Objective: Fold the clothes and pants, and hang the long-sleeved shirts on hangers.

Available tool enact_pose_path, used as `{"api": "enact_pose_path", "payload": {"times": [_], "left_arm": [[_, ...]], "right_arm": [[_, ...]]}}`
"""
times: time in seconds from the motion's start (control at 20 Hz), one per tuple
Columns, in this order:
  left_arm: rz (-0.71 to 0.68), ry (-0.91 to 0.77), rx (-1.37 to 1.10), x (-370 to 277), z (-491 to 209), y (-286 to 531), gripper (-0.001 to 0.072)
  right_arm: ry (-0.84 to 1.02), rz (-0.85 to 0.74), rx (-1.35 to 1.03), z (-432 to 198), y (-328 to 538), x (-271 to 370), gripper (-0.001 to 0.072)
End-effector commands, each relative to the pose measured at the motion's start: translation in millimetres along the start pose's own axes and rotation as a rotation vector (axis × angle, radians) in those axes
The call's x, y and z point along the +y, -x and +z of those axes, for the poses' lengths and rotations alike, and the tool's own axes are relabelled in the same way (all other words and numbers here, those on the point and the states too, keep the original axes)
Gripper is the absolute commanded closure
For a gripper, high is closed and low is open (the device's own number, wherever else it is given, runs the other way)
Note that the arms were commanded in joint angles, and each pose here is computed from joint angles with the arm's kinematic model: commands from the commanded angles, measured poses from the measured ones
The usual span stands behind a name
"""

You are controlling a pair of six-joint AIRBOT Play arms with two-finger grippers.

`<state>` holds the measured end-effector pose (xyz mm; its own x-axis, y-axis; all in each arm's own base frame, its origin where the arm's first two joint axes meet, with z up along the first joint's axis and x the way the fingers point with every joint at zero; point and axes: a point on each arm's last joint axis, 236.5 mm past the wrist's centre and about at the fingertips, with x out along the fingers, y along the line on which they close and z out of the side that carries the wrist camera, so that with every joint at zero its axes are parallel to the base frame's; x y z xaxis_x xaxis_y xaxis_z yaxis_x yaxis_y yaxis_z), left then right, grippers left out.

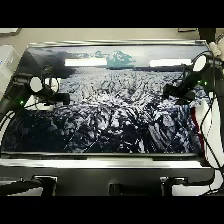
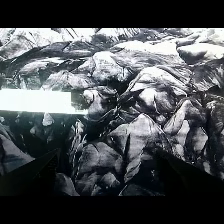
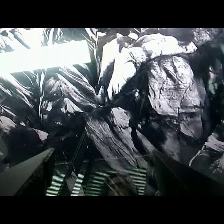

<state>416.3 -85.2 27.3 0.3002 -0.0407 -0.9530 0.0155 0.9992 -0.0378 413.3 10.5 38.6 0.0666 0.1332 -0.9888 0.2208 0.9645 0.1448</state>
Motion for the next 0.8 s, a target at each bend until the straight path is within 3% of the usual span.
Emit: {"api": "enact_pose_path", "payload": {"times": [0.0, 0.75], "left_arm": [[0.000, 0.000, 0.001, 0, 0, 0, -0.0003], [-0.006, 0.000, -0.026, -1, 6, 0, -0.0003]], "right_arm": [[0.001, 0.000, -0.001, 0, 0, 1, 0.0012], [0.000, 0.015, -0.077, 18, 1, 4, 0.0012]]}}
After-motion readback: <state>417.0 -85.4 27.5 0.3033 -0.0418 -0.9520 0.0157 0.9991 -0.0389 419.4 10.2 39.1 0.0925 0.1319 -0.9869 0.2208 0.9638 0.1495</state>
